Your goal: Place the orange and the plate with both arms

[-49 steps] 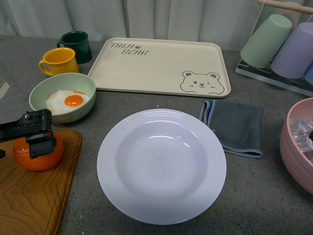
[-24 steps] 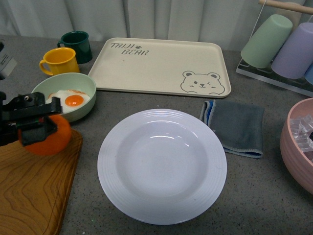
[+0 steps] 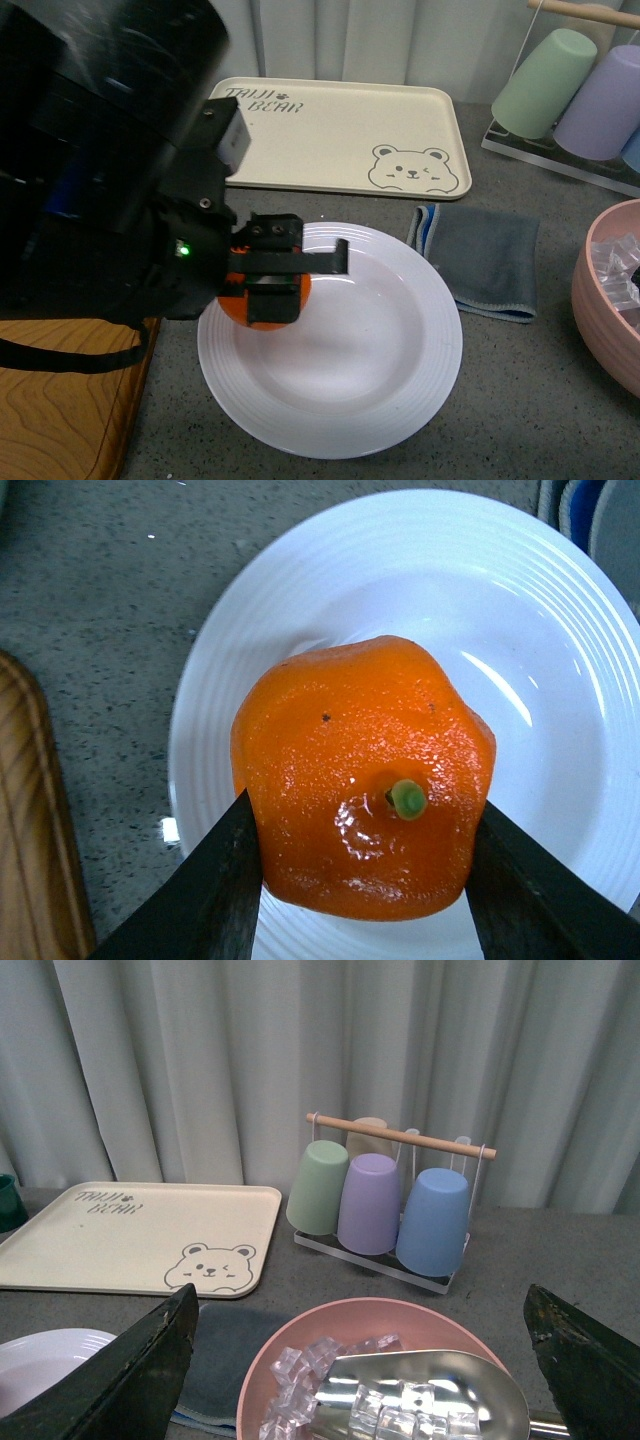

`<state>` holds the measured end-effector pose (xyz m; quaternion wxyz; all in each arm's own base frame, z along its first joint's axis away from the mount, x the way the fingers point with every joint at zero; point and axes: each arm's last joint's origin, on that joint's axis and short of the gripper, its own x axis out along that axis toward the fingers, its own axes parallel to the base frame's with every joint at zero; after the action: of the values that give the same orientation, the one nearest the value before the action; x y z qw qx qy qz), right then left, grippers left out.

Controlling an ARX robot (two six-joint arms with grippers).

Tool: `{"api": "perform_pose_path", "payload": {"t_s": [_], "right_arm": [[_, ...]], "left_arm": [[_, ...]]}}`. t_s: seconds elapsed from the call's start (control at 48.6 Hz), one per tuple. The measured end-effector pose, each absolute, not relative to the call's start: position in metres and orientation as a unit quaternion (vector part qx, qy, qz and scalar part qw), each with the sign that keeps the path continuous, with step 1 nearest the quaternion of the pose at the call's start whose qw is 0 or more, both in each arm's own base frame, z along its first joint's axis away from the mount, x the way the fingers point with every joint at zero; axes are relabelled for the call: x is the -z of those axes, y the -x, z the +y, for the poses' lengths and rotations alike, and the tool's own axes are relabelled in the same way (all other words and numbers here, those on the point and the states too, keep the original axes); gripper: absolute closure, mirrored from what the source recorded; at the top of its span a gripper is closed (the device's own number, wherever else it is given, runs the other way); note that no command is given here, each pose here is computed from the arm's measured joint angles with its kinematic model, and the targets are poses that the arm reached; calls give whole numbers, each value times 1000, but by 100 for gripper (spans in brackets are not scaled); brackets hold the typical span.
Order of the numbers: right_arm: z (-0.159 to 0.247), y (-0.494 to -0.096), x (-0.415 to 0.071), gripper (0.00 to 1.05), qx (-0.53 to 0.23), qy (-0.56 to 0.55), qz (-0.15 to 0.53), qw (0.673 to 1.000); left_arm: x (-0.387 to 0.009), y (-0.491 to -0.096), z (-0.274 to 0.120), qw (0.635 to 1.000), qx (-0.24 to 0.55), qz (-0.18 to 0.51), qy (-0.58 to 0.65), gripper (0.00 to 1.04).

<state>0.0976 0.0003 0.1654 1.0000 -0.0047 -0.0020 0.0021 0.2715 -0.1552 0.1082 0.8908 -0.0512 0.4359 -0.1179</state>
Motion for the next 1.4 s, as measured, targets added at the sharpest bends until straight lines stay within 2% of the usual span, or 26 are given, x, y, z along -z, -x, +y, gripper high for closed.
{"api": "perform_pose_path", "payload": {"t_s": [0.165,0.535,0.782,0.844,0.988,1.05,1.091,1.215,1.297,1.318,1.4], "right_arm": [[0,-98,-165,9,-2,5,-2,1000],[0,-98,-165,9,-2,5,-2,1000],[0,-98,-165,9,-2,5,-2,1000],[0,-98,-165,9,-2,5,-2,1000],[0,-98,-165,9,-2,5,-2,1000],[0,-98,-165,9,-2,5,-2,1000],[0,-98,-165,9,-2,5,-2,1000],[0,-98,-165,9,-1,5,-2,1000],[0,-98,-165,9,-1,5,-1,1000],[0,-98,-165,9,-1,5,-1,1000],[0,-98,-165,9,-2,5,-1,1000]], "left_arm": [[-92,-277,-175,885,130,445,36,57],[-78,-284,-180,879,125,459,25,57],[-83,-284,-180,879,132,457,34,11],[-90,-282,-178,883,133,449,39,5],[-114,-278,-168,904,123,405,54,7],[-115,-276,-165,935,102,338,39,12],[-113,-274,-156,966,56,253,12,19],[-111,-251,-122,994,14,113,-1,37],[-126,-241,-103,999,4,44,16,48],[-134,-237,-96,1000,2,19,20,53],[-146,-220,-75,1000,6,-3,17,71]]}}
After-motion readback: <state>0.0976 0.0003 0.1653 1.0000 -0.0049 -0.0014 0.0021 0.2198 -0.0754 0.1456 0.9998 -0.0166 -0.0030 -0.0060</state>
